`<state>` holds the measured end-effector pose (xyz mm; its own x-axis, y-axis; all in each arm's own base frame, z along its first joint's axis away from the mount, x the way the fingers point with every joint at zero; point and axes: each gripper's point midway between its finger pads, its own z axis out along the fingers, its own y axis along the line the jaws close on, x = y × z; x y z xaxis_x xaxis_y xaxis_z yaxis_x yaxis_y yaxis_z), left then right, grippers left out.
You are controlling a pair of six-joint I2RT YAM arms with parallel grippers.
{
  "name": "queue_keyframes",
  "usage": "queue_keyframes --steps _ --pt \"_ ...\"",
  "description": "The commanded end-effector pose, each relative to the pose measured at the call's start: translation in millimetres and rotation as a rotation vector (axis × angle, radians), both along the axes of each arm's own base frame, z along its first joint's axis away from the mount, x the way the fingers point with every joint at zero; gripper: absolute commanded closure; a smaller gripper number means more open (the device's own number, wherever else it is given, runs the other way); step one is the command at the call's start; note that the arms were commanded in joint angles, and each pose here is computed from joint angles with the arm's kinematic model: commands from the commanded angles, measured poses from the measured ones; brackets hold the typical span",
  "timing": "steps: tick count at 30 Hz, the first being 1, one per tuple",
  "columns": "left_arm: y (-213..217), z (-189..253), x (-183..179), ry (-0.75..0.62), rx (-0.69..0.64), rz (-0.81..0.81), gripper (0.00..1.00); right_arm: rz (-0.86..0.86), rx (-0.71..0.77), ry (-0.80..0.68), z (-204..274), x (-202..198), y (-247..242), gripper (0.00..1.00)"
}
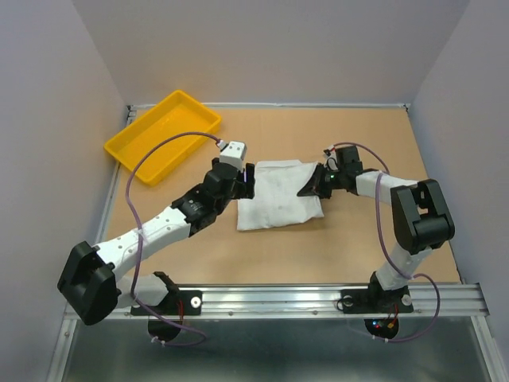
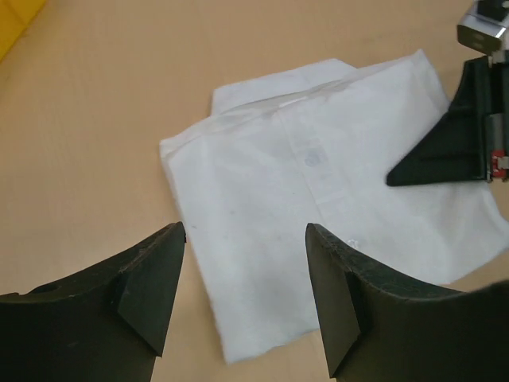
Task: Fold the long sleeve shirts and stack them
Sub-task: Fold the shirt
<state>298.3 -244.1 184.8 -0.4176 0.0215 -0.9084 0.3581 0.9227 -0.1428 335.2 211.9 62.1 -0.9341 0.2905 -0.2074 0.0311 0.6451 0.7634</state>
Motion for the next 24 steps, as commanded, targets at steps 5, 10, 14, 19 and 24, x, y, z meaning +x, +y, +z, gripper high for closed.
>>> queue_keyframes --steps 5,10,14,19,24 --pt "31.9 16.6 12.8 0.064 -0.071 0.053 0.27 0.034 -0.203 -0.117 53.9 34.4 -68.7 0.98" --pt "45.0 28.3 18.2 0.080 -0.105 0.090 0.27 0.037 -0.525 -0.133 85.3 42.2 -125.8 0.95" --pt "54.0 40.4 23.5 0.080 -0.115 0.106 0.27 -0.118 -0.874 -0.151 134.2 53.5 -192.1 0.96" --pt "64.2 43.9 27.0 0.081 -0.102 0.119 0.27 -0.329 -1.158 -0.226 231.3 48.7 -237.5 0.96" --pt "69.0 32.2 25.8 0.110 -0.105 0.127 0.27 -0.159 -1.286 -0.316 227.4 56.3 -164.6 0.96"
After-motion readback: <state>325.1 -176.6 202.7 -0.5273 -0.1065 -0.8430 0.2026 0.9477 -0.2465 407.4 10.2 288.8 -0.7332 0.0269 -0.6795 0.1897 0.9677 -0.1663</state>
